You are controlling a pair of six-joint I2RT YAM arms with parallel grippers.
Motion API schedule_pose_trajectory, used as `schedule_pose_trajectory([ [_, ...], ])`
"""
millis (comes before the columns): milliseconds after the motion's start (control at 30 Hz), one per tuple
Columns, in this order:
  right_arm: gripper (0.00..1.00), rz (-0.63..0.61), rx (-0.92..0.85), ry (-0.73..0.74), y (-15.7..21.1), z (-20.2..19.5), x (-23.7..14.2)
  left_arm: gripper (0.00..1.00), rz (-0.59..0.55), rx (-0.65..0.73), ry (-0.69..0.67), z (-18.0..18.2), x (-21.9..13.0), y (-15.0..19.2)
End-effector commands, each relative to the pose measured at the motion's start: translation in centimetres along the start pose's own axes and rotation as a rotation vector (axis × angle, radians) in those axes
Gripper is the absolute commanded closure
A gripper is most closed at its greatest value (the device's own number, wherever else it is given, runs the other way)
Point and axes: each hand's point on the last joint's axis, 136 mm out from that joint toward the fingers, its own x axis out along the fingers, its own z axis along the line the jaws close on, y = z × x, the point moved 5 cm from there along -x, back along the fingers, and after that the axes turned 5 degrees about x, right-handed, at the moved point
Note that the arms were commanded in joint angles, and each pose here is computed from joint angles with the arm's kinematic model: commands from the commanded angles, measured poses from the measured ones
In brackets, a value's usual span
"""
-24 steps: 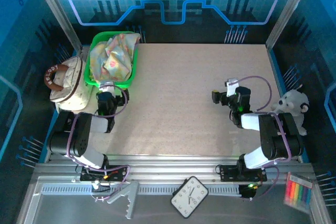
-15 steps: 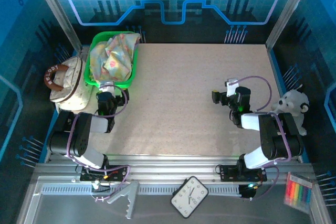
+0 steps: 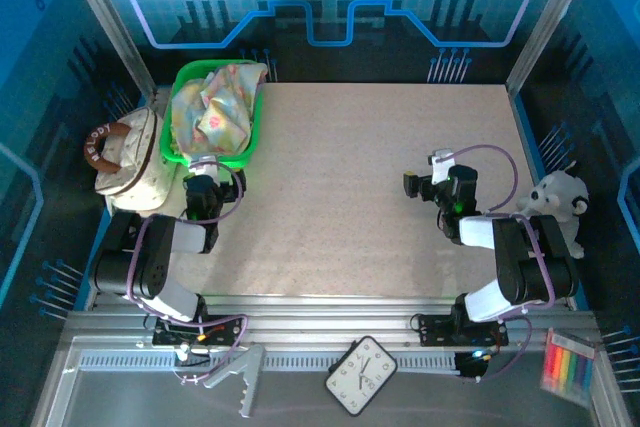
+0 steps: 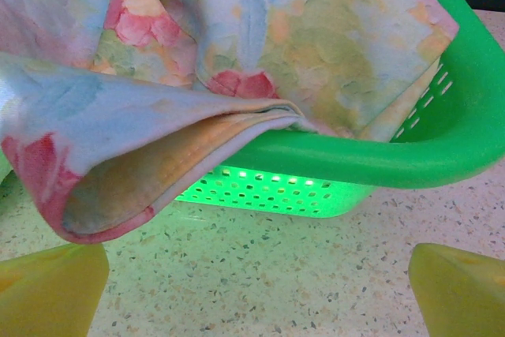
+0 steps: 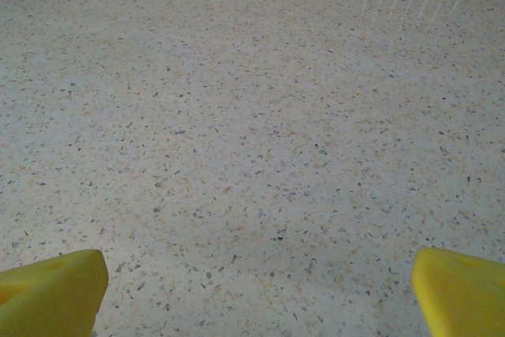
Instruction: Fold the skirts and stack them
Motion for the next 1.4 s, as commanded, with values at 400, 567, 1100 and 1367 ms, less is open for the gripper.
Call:
schedule_pose_trajectory([
  [400,0.00,-0.023,-0.020,0.060,-4.9,0.2,-2.1,0.01,-0.074,0.045,0.010,-0.6,-2.5,-4.4],
  [567,0.00,-0.005,0.149,0.086,-9.0,0.6,-4.1,0.01,-0.135,-0.180,-0.112,1.8,-7.2,-7.5],
  [1100,0.00,0.120,0.640,-0.082,-15.5,3.4,-3.1,0.01,0.488,-0.481,-0.235,1.1,1.0,-15.3],
  [1367,0.00,0.150,0.595,-0.051,-15.2,3.3,-4.5,0.06,0.594,-0.377,-0.246,0.6,9.6,-14.3],
])
